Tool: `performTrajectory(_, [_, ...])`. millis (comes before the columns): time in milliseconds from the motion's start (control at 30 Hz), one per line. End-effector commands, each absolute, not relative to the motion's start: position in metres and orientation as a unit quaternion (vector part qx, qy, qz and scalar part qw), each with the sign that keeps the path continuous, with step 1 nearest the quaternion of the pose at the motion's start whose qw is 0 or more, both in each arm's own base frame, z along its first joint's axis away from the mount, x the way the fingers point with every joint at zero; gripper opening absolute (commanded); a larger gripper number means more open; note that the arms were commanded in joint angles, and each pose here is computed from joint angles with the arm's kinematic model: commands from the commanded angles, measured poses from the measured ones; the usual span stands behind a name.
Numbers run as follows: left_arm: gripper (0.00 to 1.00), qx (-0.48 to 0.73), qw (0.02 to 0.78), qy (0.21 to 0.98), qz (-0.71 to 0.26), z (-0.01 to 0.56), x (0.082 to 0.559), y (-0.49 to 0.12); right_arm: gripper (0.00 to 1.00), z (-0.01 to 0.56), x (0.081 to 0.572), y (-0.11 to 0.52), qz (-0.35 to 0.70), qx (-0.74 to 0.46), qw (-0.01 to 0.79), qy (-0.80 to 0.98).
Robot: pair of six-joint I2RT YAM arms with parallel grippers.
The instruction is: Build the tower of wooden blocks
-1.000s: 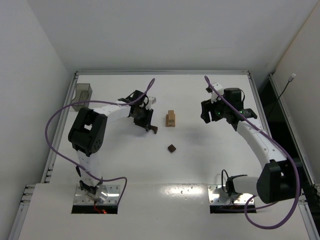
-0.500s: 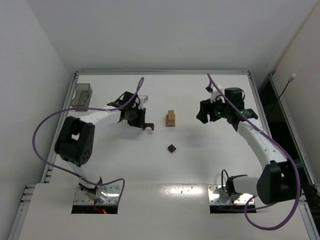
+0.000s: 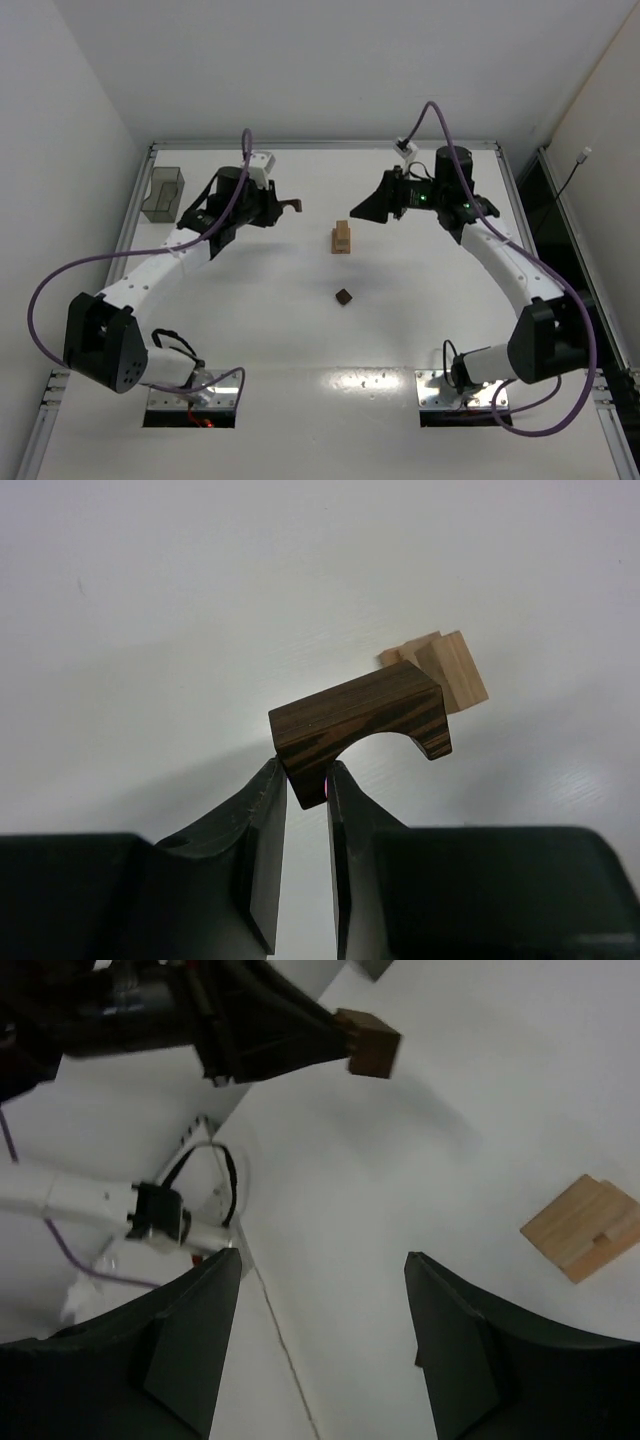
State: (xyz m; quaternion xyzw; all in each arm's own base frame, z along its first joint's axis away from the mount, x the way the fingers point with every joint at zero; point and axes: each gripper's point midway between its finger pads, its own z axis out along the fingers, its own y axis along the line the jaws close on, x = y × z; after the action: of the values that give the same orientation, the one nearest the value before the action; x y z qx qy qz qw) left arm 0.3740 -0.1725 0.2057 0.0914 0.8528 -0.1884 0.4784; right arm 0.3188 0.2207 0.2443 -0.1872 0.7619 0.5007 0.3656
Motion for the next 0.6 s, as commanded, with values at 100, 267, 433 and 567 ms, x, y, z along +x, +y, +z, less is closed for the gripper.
performTrajectory(100, [0.00,0.189,0.501,0.821,-0.201,0.225,0.352,-0.214,0.66,0.312,0.319,0.238,0.474,-0.391,0.434,0.658])
performTrajectory(267, [0.00,0.249,0.522,0.795,-0.183,0.244,0.345,-0.230,0.69,0.303,0.324,0.224,0.426,-0.440,0.432,0.661])
performTrajectory(433, [0.00,0.291,0.560,0.759,-0.160,0.264,0.334,-0.238,0.69,0.272,0.303,0.214,0.425,-0.472,0.362,0.683])
performTrajectory(567, [0.00,0.296,0.611,0.720,-0.147,0.289,0.321,-0.236,0.69,0.255,0.284,0.212,0.433,-0.481,0.328,0.689])
